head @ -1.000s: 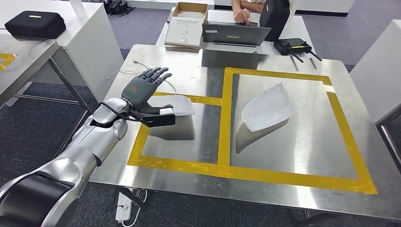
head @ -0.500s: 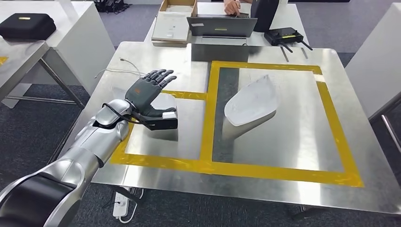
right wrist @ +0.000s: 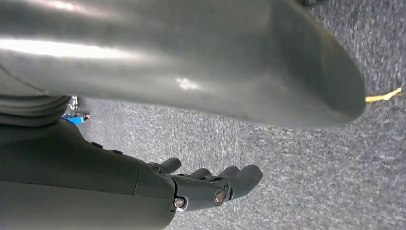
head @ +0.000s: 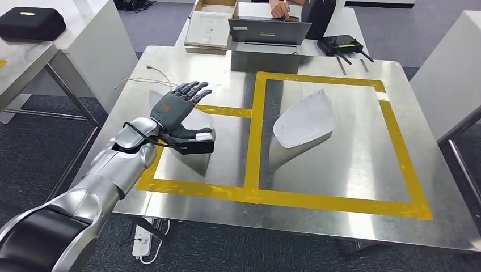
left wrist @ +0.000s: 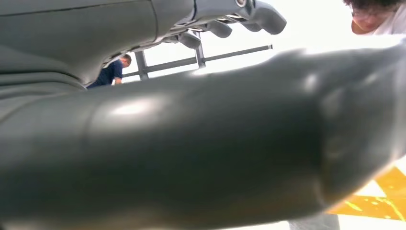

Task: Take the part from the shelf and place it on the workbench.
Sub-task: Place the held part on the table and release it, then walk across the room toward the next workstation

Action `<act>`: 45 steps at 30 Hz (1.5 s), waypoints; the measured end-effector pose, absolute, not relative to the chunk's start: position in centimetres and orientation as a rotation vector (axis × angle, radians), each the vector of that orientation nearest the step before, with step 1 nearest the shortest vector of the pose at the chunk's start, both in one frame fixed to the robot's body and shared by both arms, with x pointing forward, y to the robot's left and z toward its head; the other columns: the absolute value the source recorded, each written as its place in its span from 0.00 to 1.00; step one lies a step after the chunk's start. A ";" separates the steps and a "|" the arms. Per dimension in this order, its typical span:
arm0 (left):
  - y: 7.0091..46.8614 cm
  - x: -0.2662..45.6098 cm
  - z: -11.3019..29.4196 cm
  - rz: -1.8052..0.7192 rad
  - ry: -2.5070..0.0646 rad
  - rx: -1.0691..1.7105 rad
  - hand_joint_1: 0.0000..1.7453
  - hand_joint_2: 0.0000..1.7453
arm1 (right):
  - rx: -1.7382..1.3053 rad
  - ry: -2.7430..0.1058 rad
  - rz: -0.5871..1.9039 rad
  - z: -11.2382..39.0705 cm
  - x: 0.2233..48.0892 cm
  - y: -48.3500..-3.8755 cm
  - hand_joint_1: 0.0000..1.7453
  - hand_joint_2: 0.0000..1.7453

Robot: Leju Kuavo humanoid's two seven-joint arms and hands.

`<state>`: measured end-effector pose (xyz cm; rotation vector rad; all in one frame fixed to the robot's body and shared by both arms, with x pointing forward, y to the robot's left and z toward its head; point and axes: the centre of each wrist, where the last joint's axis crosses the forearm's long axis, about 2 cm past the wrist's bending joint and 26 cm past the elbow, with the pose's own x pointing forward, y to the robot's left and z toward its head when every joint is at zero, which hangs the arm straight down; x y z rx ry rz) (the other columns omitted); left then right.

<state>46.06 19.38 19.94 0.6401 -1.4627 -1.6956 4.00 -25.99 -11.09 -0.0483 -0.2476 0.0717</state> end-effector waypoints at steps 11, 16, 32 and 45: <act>15.7 45.7 21.1 -1.706 -1.529 0.608 0.00 0.00 | -0.060 -0.273 0.103 -11.0 5.2 -27.6 0.00 0.00; 15.5 45.7 21.4 -1.706 -1.530 0.615 0.00 0.00 | -0.059 -0.282 0.116 -11.0 5.5 -27.6 0.00 0.00; 14.8 45.6 21.6 -1.715 -1.540 0.605 0.00 0.00 | -0.060 -0.252 0.116 -11.1 5.0 -27.5 0.00 0.00; 14.7 45.3 20.9 -1.699 -1.559 0.561 0.00 0.00 | -0.078 -0.236 0.075 -11.0 5.1 -27.5 0.00 0.00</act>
